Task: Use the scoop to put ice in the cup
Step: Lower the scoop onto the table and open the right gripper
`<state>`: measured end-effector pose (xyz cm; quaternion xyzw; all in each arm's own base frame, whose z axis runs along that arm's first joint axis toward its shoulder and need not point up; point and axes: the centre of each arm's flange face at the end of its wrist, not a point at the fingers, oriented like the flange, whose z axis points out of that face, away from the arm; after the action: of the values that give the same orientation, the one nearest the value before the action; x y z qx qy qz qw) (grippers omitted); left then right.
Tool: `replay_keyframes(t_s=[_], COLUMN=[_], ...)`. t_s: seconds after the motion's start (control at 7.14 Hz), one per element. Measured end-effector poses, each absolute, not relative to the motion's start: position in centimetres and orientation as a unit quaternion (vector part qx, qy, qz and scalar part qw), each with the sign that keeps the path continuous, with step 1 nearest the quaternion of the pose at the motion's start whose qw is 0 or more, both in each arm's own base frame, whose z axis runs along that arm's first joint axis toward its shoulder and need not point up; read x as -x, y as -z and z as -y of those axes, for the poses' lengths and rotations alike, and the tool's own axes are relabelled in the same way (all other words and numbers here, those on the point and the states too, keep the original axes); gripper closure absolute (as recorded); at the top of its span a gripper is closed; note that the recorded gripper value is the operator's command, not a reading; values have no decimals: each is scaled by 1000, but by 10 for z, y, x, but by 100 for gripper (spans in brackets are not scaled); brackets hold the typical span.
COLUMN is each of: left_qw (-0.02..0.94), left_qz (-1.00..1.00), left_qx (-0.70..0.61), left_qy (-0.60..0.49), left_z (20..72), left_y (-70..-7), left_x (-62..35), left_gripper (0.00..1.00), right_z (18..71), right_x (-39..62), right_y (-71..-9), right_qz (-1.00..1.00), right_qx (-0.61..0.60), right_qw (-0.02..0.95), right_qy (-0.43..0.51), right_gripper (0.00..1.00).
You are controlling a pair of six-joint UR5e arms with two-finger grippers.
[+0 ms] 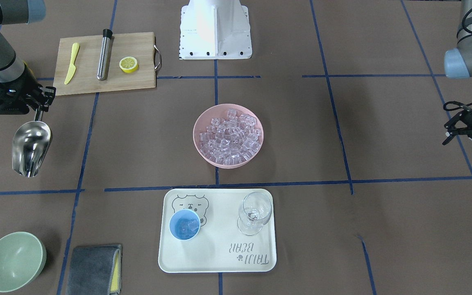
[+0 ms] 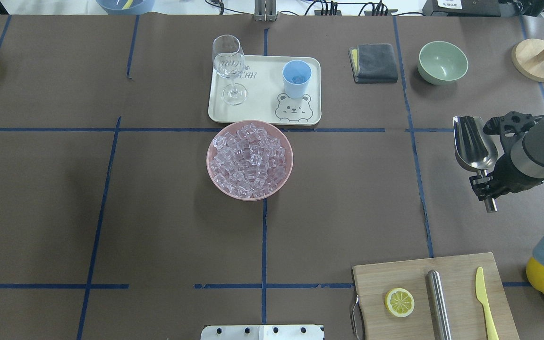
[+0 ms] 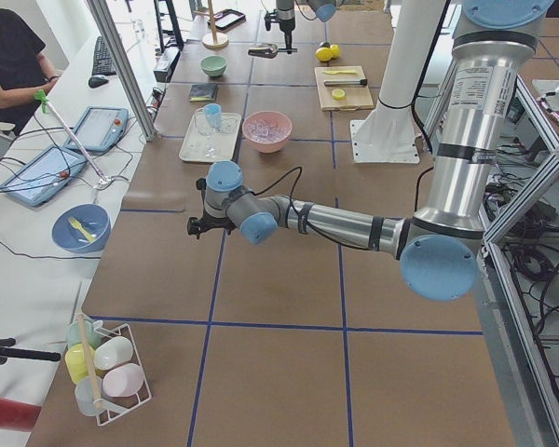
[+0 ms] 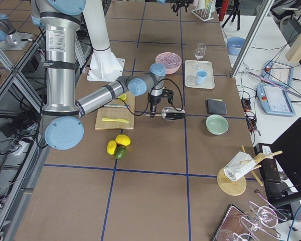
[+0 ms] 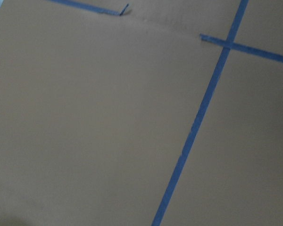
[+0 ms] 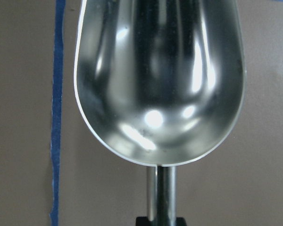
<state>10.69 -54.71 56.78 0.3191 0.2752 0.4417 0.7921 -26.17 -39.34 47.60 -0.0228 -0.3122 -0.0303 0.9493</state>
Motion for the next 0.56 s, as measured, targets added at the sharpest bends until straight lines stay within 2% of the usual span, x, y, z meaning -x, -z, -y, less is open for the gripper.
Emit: replay_keyframes(t_s=[0.56], left_qw=[814], left_qz=[-277], left_qx=[-284], left_qy=[-425], left_z=[520], left_y=[-608], left_x=[-86], left_gripper=[0], right_z=[369], right_x=[293], right_y=[-506], right_qz=[306], right_qx=[32], right_qw=[950], right_qy=[54], right_gripper=[100])
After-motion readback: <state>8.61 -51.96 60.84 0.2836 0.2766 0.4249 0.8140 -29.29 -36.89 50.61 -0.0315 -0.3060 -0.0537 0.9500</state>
